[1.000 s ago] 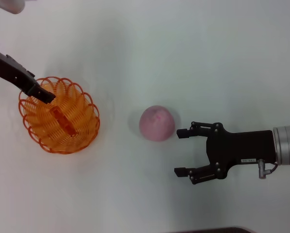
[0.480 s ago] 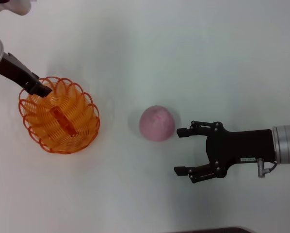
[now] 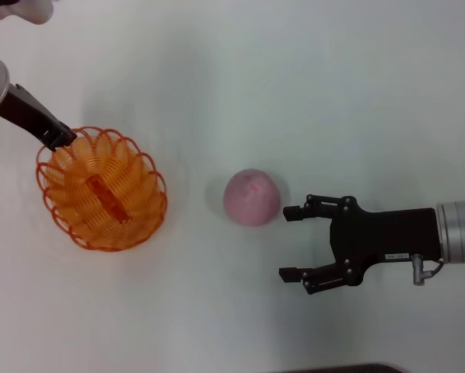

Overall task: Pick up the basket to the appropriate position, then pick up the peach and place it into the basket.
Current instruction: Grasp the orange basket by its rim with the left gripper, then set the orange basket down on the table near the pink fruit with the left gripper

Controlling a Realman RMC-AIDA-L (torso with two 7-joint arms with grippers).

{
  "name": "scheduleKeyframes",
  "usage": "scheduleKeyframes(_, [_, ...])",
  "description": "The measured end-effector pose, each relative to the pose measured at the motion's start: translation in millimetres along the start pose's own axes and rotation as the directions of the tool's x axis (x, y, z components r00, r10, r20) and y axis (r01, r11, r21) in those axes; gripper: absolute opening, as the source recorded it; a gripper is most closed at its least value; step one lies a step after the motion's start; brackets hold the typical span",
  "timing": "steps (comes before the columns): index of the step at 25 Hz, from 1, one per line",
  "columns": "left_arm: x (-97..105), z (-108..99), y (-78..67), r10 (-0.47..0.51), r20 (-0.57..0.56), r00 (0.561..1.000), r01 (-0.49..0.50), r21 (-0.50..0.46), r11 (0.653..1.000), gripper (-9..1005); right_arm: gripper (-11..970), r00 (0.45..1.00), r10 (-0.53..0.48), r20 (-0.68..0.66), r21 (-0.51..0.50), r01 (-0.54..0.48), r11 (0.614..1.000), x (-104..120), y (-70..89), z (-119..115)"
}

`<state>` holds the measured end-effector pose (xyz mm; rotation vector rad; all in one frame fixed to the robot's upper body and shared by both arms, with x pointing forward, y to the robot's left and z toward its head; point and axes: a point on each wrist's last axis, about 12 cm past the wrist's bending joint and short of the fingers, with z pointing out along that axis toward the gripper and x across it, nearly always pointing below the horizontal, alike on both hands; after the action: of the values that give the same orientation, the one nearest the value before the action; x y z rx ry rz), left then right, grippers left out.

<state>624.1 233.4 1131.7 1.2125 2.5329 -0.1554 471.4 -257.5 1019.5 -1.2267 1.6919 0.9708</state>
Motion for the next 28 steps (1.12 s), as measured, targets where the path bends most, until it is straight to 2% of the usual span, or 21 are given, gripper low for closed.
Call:
scheduleKeyframes(1, [0,0,-0.1,0.000,0.000,1.000,0.000,0.000,1.000,127,948,1.000,0.000,0.000,-0.001,0.000,1.000,0,0.0,0])
scheduleKeyframes(16, [-3,-6,1.3,-0.011,-0.016,1.000,0.011,-0.003,1.000,48,947,1.000,0.000,0.003,-0.001,0.000,1.000,-1,-0.3,1])
scheduleKeyframes(25, [-10,-32,14.4,-0.144,-0.053,0.988,0.145,0.020,0.989,28,947,1.000,0.001,0.006,0.001,-0.001,1.000,-1,-0.5,1])
scheduleKeyframes(28, [-11,-43,19.9,-0.194,-0.050,0.980,0.197,0.064,0.978,24,947,1.000,0.001,0.007,0.003,-0.001,1.000,-1,-0.7,0])
